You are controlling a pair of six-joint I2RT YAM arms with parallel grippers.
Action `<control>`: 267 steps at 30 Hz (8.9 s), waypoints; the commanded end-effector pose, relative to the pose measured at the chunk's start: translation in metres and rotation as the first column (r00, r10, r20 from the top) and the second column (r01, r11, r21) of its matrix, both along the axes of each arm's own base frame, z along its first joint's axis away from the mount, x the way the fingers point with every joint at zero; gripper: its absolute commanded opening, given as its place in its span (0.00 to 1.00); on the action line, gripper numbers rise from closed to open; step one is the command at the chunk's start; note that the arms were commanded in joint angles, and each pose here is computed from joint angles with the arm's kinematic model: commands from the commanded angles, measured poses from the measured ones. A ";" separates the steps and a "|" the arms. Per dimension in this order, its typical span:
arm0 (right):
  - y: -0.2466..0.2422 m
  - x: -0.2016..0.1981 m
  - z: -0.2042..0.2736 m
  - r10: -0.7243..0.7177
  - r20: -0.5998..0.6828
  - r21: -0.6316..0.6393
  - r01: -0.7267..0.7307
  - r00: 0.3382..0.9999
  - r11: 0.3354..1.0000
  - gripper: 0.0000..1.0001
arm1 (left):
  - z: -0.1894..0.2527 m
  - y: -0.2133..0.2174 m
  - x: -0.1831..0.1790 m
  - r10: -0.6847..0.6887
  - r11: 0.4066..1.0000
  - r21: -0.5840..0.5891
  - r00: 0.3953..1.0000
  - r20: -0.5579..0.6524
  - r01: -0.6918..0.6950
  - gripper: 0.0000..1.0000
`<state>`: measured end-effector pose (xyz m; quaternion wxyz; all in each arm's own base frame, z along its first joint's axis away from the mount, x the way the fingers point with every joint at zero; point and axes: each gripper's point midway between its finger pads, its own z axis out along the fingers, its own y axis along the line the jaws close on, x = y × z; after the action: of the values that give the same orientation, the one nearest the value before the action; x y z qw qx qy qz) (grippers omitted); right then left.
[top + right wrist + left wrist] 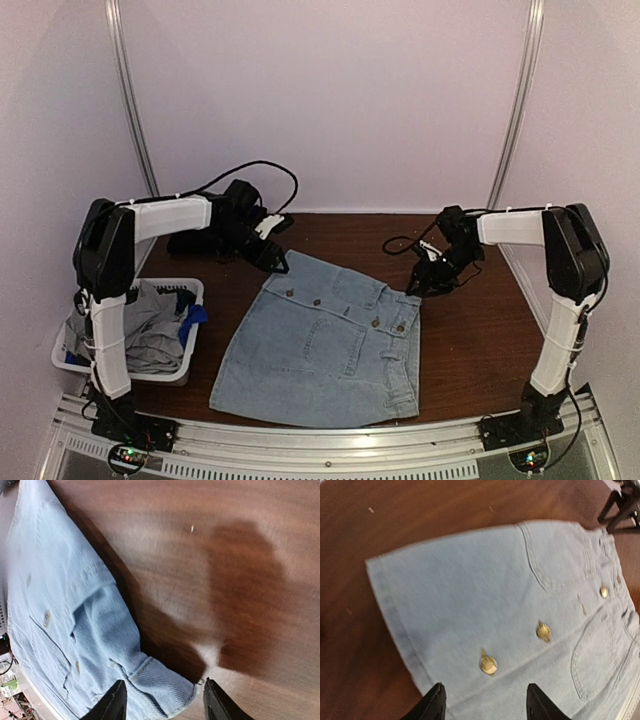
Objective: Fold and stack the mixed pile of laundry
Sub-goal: Pick up the flattened skirt from the center of the board, then fold the flattened skirt at the center of the board, then adjust the rectangle-folded skirt at the center of the board.
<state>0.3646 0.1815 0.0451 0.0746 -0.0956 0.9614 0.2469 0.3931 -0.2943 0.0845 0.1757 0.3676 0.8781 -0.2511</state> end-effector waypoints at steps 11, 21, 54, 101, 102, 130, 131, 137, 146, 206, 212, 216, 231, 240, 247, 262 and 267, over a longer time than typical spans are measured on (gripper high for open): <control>0.013 0.005 -0.009 0.097 -0.030 0.009 -0.097 0.995 0.995 0.59 | -0.019 -0.018 0.137 0.032 0.999 -0.025 0.985 0.171 -0.028 0.70; 0.001 -0.014 -0.037 0.123 -0.111 -0.073 -0.131 0.986 0.989 0.43 | -0.059 -0.021 0.144 0.017 1.000 -0.012 0.988 0.151 -0.015 0.64; -0.012 0.109 0.034 0.118 0.183 -0.218 -0.077 0.976 0.973 0.00 | 0.045 0.013 0.178 0.137 0.976 -0.202 0.955 0.263 -0.085 0.00; 0.050 -0.165 -0.006 0.489 -0.041 -0.278 -0.480 0.871 0.832 0.46 | -0.027 -0.010 -0.159 -0.467 0.876 0.237 0.862 0.198 0.420 0.98; 0.053 -0.169 -0.008 0.490 -0.048 -0.286 -0.482 0.871 0.828 0.42 | -0.033 -0.006 -0.162 -0.470 0.871 0.256 0.863 0.185 0.420 0.97; 0.066 -0.081 0.038 0.489 0.141 -0.274 -0.441 0.861 0.855 0.47 | 0.007 0.061 -0.059 -0.281 0.932 0.327 0.878 0.387 0.155 0.50; 0.066 -0.080 0.037 0.490 0.137 -0.273 -0.443 0.861 0.854 0.47 | 0.008 0.061 -0.057 -0.282 0.932 0.327 0.878 0.388 0.155 0.50; 0.060 -0.087 0.023 0.503 0.089 -0.291 -0.460 0.860 0.839 0.53 | 0.002 0.055 -0.042 -0.323 0.924 0.326 0.867 0.379 0.201 0.63; 0.047 -0.096 0.008 0.500 0.054 -0.355 -0.452 0.864 0.819 0.23 | -0.018 0.040 -0.031 -0.387 0.902 0.328 0.861 0.329 0.280 0.45; 0.053 -0.107 0.053 -0.030 -0.118 0.289 0.064 0.993 0.955 0.00 | 0.015 0.056 -0.125 -0.380 0.899 0.361 0.852 0.360 0.249 0.00; 0.048 -0.139 0.002 -0.005 -0.201 0.229 0.052 0.980 0.972 0.00 | -0.040 0.062 -0.153 -0.451 0.834 0.458 0.859 0.243 0.308 0.00; 0.048 -0.145 -0.010 0.016 -0.231 0.221 0.037 0.973 0.975 0.15 | -0.052 0.061 -0.153 -0.442 0.829 0.466 0.873 0.207 0.310 0.07; 0.057 -0.110 0.037 -0.039 -0.229 0.325 0.114 0.973 0.939 0.00 | -0.029 0.045 -0.147 -0.448 0.841 0.433 0.865 0.225 0.323 0.25; 0.057 -0.100 0.065 -0.018 -0.207 0.348 0.091 0.978 0.933 0.00 | -0.011 0.044 -0.130 -0.424 0.844 0.465 0.862 0.278 0.265 0.00; 0.061 -0.137 0.075 0.016 -0.244 0.378 0.080 0.970 0.923 0.00 | -0.001 0.067 -0.134 -0.376 0.839 0.509 0.880 0.289 0.191 0.00; 0.068 -0.189 -0.032 0.070 -0.364 0.232 0.018 0.929 0.972 0.00 | -0.063 0.089 -0.149 -0.354 0.789 0.582 0.919 0.173 0.195 0.00; 0.069 -0.185 -0.011 0.126 -0.309 0.235 -0.053 0.943 0.971 0.31 | -0.025 0.067 -0.138 -0.323 0.850 0.500 0.914 0.245 0.166 0.41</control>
<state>0.1700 0.2575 0.0299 -0.1188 -0.0591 0.9067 0.4003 0.2381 -0.2112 0.0214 0.1328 0.5656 0.8135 0.0270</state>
